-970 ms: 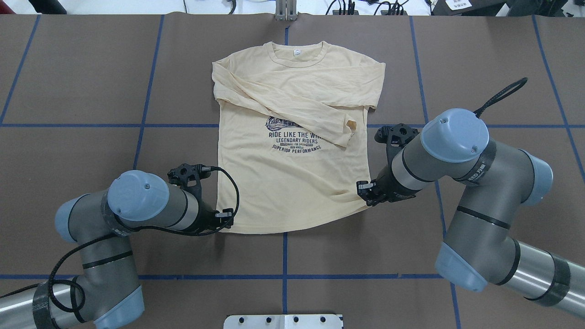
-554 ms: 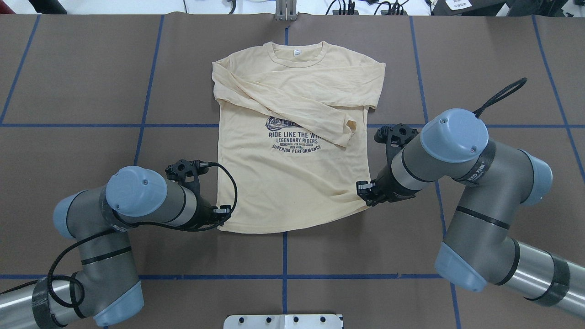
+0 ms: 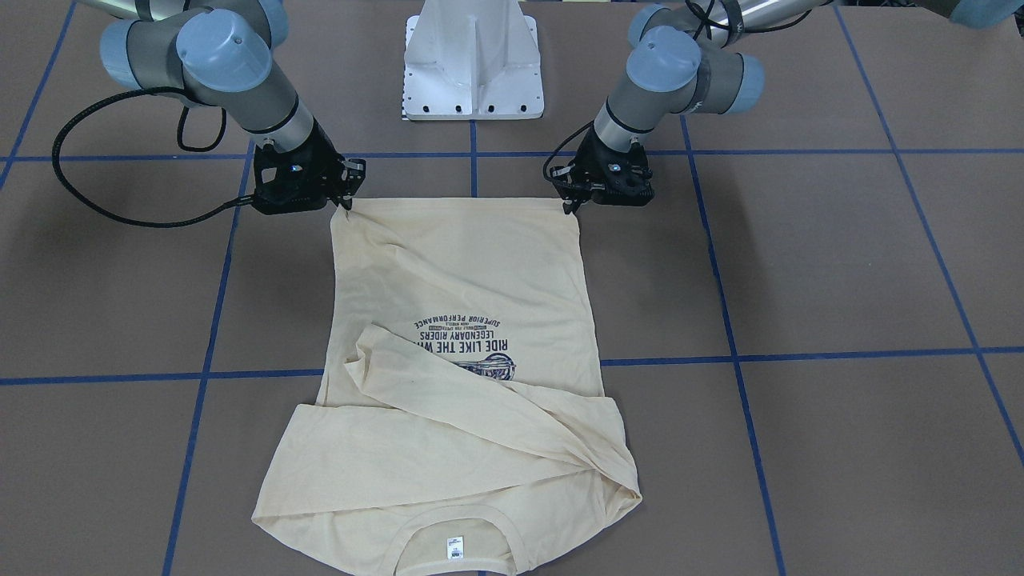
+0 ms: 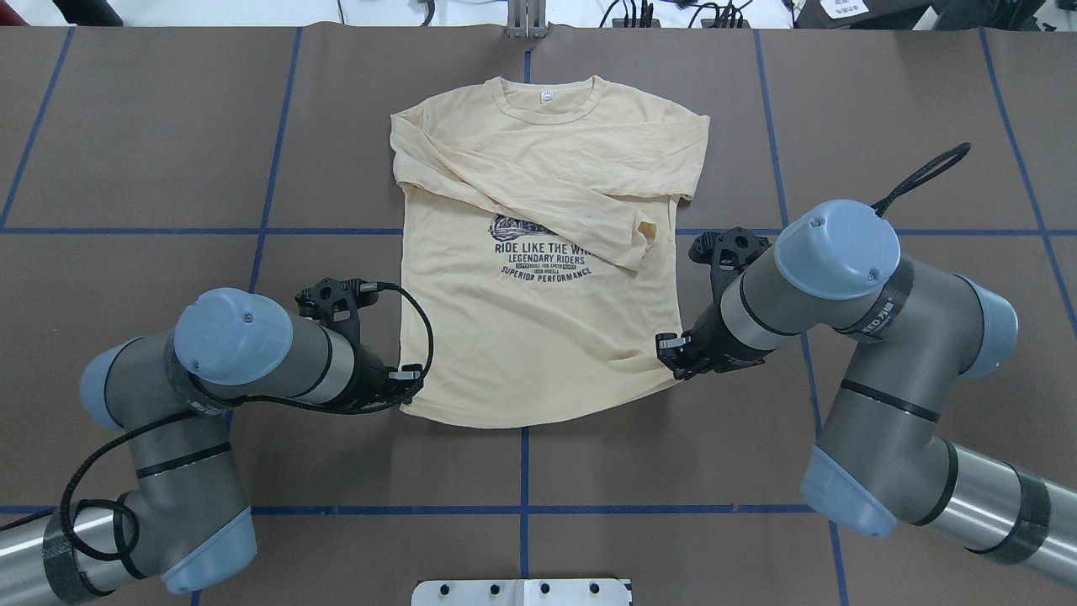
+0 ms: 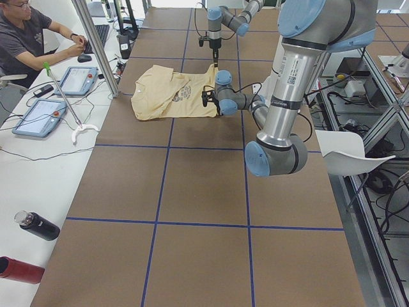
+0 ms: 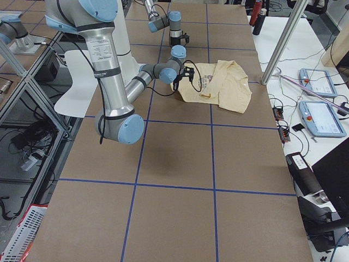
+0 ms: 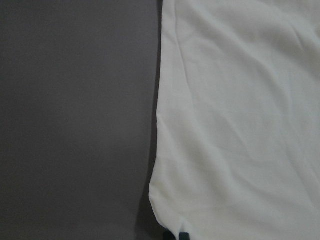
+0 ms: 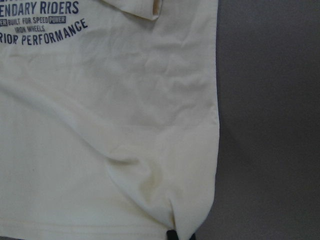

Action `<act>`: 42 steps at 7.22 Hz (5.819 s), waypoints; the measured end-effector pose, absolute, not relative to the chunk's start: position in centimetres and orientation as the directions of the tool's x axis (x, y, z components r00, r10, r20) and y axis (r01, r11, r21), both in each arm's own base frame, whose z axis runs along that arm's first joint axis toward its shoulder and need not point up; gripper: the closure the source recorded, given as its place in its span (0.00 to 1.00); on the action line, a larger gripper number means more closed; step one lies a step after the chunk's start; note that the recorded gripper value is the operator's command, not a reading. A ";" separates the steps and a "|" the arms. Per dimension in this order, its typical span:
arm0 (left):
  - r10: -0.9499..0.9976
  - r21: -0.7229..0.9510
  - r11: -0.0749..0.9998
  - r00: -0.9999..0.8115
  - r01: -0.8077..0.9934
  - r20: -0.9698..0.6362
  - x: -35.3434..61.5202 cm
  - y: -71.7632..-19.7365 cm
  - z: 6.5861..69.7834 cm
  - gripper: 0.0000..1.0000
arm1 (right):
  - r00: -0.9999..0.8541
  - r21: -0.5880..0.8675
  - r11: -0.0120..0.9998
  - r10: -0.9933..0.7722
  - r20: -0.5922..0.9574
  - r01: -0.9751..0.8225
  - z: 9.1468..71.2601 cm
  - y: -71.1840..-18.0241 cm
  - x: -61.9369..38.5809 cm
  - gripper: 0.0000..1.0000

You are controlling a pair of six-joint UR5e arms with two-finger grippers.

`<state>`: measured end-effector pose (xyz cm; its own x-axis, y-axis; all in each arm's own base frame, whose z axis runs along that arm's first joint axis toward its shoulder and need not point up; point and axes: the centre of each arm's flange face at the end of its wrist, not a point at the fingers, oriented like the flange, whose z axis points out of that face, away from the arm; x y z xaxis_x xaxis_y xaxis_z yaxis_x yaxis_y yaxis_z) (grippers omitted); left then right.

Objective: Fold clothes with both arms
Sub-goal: 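Grasp the hem corners nearest the robot with both grippers, then lift the hem with both grippers and carry it toward the collar, then lay the hem at the collar edge with both grippers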

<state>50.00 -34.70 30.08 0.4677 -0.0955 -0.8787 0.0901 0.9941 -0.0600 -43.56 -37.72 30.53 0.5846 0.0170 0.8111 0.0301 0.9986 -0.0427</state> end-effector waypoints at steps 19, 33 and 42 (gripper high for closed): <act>-0.053 0.073 0.954 0.400 0.292 -0.915 37.4 -52.2 20.0 1.00 | 0.577 0.074 0.984 0.032 0.816 -0.159 26.0 -55.5 -36.8 1.00; -0.078 0.099 0.931 0.457 0.351 -0.886 49.8 -64.7 31.8 1.00 | 0.653 0.139 0.967 0.036 0.756 -0.214 34.5 -66.9 -46.6 1.00; -0.052 0.122 0.929 0.452 0.348 -0.891 50.0 -64.6 30.8 0.00 | 0.656 0.145 0.964 0.038 0.754 -0.222 34.2 -67.3 -46.7 0.01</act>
